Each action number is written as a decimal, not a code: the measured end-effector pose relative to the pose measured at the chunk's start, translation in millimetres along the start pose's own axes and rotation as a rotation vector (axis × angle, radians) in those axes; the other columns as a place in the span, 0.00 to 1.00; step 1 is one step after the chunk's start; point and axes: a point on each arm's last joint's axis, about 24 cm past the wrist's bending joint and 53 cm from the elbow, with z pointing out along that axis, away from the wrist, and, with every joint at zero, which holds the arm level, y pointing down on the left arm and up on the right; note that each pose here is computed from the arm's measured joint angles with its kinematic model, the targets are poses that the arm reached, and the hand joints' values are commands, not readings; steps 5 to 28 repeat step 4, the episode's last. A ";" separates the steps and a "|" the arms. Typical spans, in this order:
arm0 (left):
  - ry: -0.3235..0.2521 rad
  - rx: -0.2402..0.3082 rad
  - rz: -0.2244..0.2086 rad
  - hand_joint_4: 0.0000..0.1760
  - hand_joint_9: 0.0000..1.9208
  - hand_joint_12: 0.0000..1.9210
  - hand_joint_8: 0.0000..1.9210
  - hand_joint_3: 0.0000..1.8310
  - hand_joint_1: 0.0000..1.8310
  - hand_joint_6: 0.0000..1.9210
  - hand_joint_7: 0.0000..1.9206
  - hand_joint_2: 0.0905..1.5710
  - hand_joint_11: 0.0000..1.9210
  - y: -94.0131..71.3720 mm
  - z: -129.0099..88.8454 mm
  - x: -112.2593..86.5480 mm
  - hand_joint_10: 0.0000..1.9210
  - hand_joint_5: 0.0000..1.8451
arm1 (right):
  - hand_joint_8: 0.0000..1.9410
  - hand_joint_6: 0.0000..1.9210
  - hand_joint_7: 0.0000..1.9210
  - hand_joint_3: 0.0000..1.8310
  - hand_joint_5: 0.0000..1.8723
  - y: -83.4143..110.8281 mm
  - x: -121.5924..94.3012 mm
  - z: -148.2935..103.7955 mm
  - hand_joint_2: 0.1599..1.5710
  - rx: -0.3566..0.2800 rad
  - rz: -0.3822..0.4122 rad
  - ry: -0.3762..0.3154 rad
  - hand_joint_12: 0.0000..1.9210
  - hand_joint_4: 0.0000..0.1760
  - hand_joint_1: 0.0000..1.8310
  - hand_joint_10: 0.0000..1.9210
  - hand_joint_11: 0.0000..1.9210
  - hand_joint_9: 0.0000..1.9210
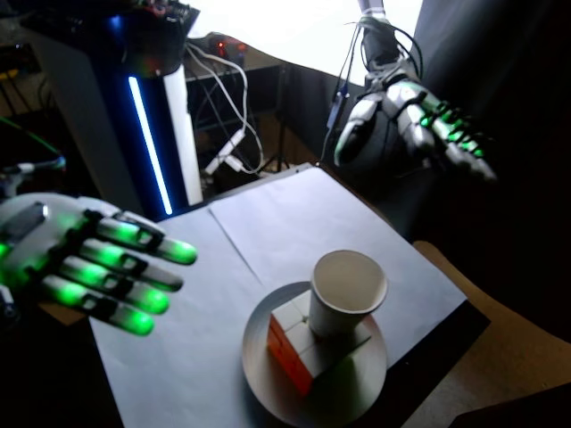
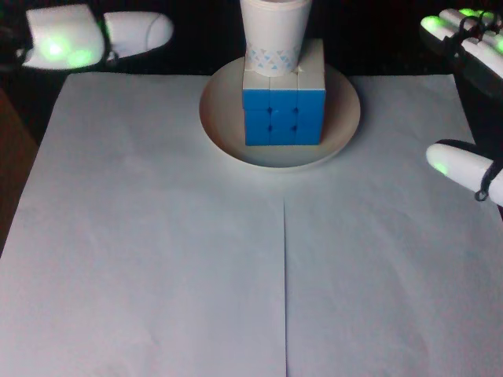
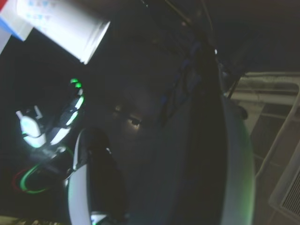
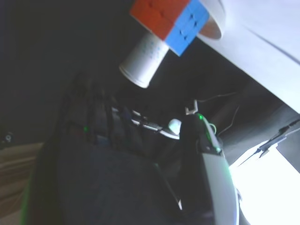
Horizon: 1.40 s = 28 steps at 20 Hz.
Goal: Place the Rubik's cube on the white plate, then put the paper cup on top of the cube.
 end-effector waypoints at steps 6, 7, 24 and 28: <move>-0.046 -0.027 0.040 1.00 0.00 0.00 0.00 0.00 0.32 0.00 0.00 0.72 0.00 1.8 -36.2 -13.9 0.00 0.00 | 0.00 0.00 0.00 0.00 0.00 2.3 -32.2 -3.2 0.79 -0.009 -0.045 -0.062 0.00 0.47 0.08 0.00 0.00 0.00; -0.046 -0.027 0.040 1.00 0.00 0.00 0.00 0.00 0.32 0.00 0.00 0.72 0.00 1.8 -36.2 -13.9 0.00 0.00 | 0.00 0.00 0.00 0.00 0.00 2.3 -32.2 -3.2 0.79 -0.009 -0.045 -0.062 0.00 0.47 0.08 0.00 0.00 0.00; -0.046 -0.027 0.040 1.00 0.00 0.00 0.00 0.00 0.32 0.00 0.00 0.72 0.00 1.8 -36.2 -13.9 0.00 0.00 | 0.00 0.00 0.00 0.00 0.00 2.3 -32.2 -3.2 0.79 -0.009 -0.045 -0.062 0.00 0.47 0.08 0.00 0.00 0.00; -0.046 -0.027 0.040 1.00 0.00 0.00 0.00 0.00 0.32 0.00 0.00 0.72 0.00 1.8 -36.2 -13.9 0.00 0.00 | 0.00 0.00 0.00 0.00 0.00 2.3 -32.2 -3.2 0.79 -0.009 -0.045 -0.062 0.00 0.47 0.08 0.00 0.00 0.00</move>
